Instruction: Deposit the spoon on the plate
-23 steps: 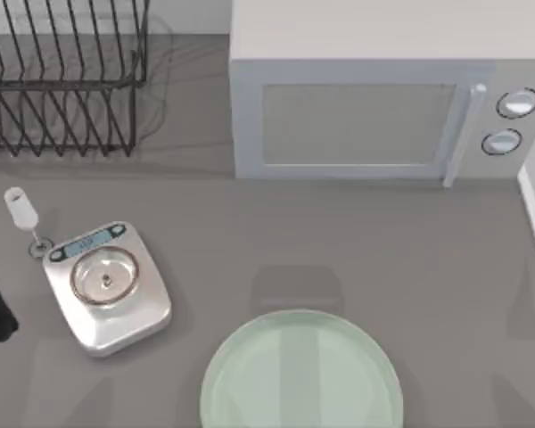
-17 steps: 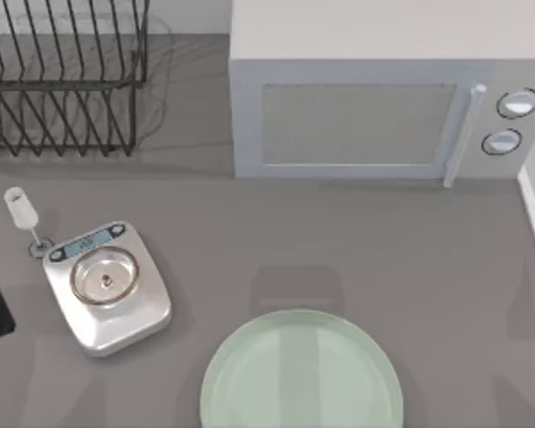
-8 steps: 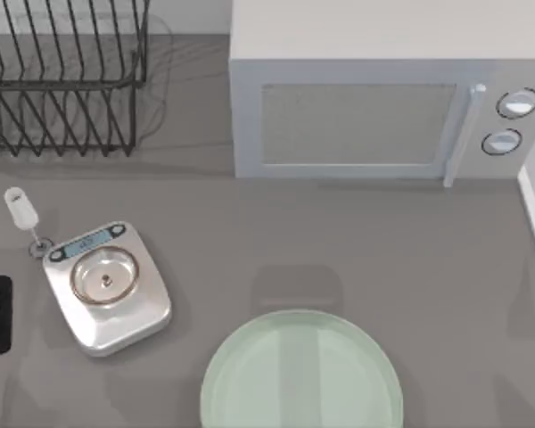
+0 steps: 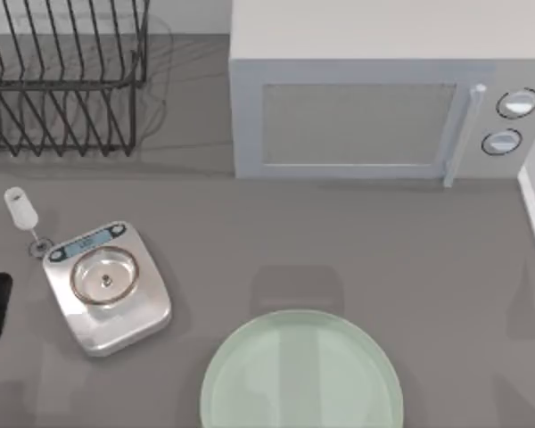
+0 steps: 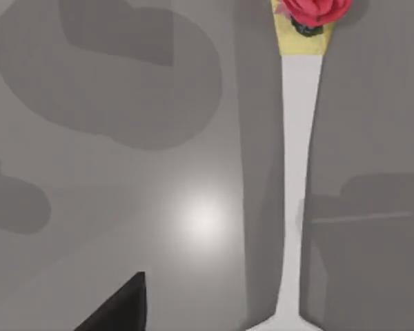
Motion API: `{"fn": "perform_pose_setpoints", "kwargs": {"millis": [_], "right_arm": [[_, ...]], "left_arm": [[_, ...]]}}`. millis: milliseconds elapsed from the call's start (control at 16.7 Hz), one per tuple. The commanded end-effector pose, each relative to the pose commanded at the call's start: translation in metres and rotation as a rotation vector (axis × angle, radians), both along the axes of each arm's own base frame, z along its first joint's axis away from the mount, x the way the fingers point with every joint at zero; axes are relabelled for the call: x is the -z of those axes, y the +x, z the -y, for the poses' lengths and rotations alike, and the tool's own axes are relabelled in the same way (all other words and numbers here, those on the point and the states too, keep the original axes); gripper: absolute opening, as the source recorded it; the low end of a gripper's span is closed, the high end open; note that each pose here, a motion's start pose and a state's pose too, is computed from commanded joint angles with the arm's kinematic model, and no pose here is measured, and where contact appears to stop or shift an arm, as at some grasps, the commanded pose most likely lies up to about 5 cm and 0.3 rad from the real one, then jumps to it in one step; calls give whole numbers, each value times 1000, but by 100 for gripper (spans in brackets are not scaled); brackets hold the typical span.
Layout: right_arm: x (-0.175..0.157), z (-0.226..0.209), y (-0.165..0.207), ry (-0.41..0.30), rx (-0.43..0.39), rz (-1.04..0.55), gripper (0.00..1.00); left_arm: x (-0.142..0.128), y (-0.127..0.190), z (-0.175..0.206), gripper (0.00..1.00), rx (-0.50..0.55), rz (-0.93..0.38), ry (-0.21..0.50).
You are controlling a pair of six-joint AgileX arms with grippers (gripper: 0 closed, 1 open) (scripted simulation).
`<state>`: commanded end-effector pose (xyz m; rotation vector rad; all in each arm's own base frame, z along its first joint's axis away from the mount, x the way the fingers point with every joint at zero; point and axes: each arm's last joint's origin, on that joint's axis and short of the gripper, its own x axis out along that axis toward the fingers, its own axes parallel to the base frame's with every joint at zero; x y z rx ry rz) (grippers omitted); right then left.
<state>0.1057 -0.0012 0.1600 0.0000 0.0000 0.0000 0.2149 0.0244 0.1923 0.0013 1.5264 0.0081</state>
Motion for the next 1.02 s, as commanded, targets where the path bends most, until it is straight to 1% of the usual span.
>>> {"fn": "perform_pose_setpoints", "kwargs": {"millis": [120,420,540,720,1020], "right_arm": [[0,0,0,0,0,0,100],[0,0,0,0,0,0,100],[0,0,0,0,0,0,100],[0,0,0,0,0,0,100],[0,0,0,0,0,0,100]], "left_arm": [[0,5,-1,100,4,-36,-5],[0,5,0,100,8,-36,-5],[4,5,0,100,6,-40,-6],[27,9,-1,100,4,-44,-7],[81,11,-1,100,4,-25,-4]]}}
